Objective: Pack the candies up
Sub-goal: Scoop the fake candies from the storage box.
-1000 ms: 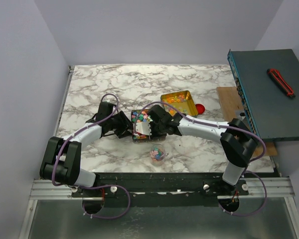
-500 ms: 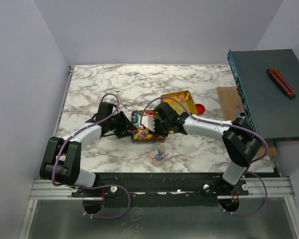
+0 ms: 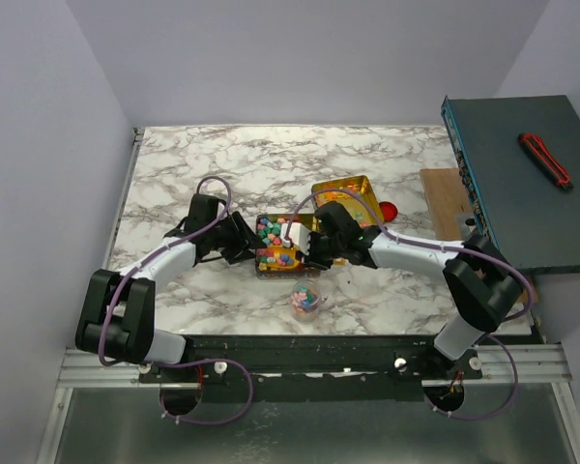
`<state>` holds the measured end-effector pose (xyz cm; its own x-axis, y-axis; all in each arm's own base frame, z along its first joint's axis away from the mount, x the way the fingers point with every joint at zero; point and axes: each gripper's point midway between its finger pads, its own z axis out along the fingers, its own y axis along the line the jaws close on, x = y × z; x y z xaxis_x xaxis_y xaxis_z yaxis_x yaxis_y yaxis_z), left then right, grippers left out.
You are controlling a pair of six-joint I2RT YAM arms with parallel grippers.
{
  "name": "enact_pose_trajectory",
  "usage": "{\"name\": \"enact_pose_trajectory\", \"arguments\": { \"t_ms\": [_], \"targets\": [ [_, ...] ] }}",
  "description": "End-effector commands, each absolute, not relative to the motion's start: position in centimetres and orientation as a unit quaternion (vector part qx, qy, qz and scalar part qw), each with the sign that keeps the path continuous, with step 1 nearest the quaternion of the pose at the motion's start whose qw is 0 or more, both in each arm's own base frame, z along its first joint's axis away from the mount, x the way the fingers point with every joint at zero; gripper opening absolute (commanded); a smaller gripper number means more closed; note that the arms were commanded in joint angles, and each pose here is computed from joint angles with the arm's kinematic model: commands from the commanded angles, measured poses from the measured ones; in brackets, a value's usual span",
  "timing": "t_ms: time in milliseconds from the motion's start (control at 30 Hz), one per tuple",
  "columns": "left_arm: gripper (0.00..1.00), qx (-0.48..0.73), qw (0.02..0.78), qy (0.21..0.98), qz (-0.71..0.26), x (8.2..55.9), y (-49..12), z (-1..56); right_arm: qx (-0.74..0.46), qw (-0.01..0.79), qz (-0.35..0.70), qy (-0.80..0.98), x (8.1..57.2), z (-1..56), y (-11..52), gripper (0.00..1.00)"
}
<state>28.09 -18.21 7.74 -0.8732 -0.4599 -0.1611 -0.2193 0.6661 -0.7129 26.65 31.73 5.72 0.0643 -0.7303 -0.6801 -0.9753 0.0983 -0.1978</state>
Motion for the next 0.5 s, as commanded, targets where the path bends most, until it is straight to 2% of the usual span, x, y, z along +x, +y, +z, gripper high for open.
{"name": "enact_pose_trajectory", "arguments": {
  "t_ms": [0, 467],
  "targets": [
    [0.51, -0.159, 0.199, 0.885, -0.39, 29.2, -18.9, 10.6, -0.622, 0.369, 0.199, 0.661, 26.5, 6.9, 31.6, 0.01],
    [0.51, -0.13, 0.223, 0.875, -0.409, 29.3, -19.0, 13.3, -0.582, 0.429, 0.176, 0.668, 27.7, 8.9, 30.9, 0.01]
  ]
}}
